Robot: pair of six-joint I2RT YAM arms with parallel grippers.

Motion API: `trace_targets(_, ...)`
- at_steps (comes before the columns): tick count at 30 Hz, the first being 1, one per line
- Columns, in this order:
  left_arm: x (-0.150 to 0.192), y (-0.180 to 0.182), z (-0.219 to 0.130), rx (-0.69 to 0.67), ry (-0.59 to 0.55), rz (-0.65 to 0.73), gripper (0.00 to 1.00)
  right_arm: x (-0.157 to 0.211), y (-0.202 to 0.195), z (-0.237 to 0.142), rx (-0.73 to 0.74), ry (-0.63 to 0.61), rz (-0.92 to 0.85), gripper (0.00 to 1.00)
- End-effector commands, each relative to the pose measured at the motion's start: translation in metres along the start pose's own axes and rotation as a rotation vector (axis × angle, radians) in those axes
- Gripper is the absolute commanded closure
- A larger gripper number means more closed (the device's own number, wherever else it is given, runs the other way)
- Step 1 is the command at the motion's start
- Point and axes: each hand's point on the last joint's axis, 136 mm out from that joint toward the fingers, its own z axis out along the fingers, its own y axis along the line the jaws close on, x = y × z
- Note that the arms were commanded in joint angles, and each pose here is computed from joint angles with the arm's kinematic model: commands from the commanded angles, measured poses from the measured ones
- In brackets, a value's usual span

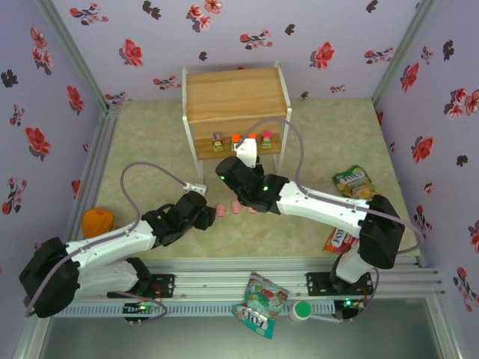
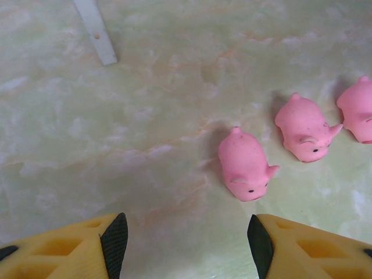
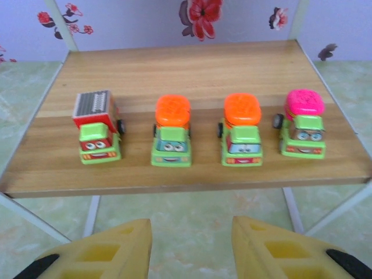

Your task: Place and organize the plastic toys onto the shelf

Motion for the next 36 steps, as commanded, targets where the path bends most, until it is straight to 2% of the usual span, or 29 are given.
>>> trace_targets(1,-0.001,-0.012,0.005,0.057,0.013,0.02,0.38,0.009,-0.022,-0.008,0.055,0.003,0.016,0.59)
trace_targets(13,0.0,-0.026,0.008,0.117,0.03,0.034,0.38,0.08,-0.075,-0.011,0.124,0.152,0.033,0.58)
trace_targets(22,0.001,-0.035,0.008,0.151,0.031,0.055,0.38,0.108,-0.116,-0.02,0.167,0.219,0.069,0.58)
trace_targets(36,0.0,-0.039,0.008,0.158,0.029,0.068,0.38,0.15,-0.139,-0.002,0.216,0.357,0.14,0.58)
